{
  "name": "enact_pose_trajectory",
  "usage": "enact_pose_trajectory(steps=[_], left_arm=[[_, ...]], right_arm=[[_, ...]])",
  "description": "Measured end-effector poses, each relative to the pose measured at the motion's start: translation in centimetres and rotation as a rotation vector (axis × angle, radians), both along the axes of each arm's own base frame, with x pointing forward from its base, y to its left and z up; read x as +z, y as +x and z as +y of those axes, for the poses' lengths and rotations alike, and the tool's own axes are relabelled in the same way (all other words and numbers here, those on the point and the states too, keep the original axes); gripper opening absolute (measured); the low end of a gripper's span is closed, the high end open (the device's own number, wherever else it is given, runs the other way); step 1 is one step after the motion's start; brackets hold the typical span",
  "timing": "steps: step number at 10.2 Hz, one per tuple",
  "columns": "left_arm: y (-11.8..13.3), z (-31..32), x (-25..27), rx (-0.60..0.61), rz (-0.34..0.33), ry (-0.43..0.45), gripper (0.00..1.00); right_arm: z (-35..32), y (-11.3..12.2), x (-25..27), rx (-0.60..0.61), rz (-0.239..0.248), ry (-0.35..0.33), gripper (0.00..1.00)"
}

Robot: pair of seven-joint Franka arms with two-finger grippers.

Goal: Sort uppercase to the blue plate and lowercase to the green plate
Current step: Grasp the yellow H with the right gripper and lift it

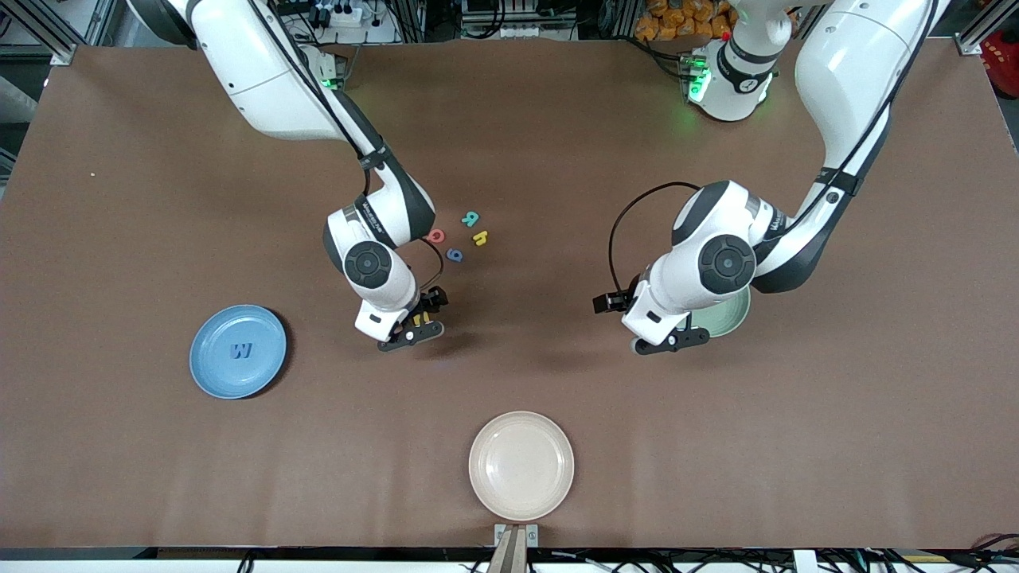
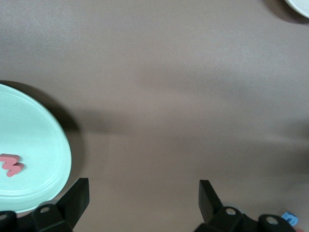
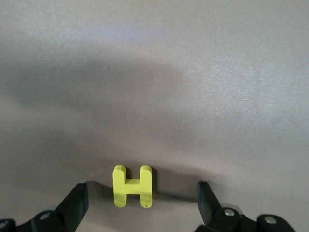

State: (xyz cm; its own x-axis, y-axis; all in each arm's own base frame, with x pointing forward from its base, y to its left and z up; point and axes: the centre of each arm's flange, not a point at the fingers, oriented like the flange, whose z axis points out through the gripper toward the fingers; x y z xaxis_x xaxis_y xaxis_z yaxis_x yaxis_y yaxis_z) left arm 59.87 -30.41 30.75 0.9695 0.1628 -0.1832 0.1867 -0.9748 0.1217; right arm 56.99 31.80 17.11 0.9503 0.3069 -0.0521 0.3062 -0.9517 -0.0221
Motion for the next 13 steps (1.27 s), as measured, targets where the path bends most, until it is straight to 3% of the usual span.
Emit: enact_pose_trajectory(steps=[11, 12, 13], left_arm=[[0.1, 0.2, -0.3, 0.003, 0.005, 0.001, 1.00], [0.1, 0.2, -0.3, 0.003, 0.005, 0.001, 1.00], [0.1, 0.2, -0.3, 0.003, 0.005, 0.001, 1.00]], right_arm=[[1.2, -0.4, 0.4, -0.027, -0.018, 0.005, 0.99], [1.1, -0.3, 0.4, -0.029, -0.019, 0.004, 0.89], [1.0, -0.3, 0.4, -0.031, -0.021, 0.004, 0.71]])
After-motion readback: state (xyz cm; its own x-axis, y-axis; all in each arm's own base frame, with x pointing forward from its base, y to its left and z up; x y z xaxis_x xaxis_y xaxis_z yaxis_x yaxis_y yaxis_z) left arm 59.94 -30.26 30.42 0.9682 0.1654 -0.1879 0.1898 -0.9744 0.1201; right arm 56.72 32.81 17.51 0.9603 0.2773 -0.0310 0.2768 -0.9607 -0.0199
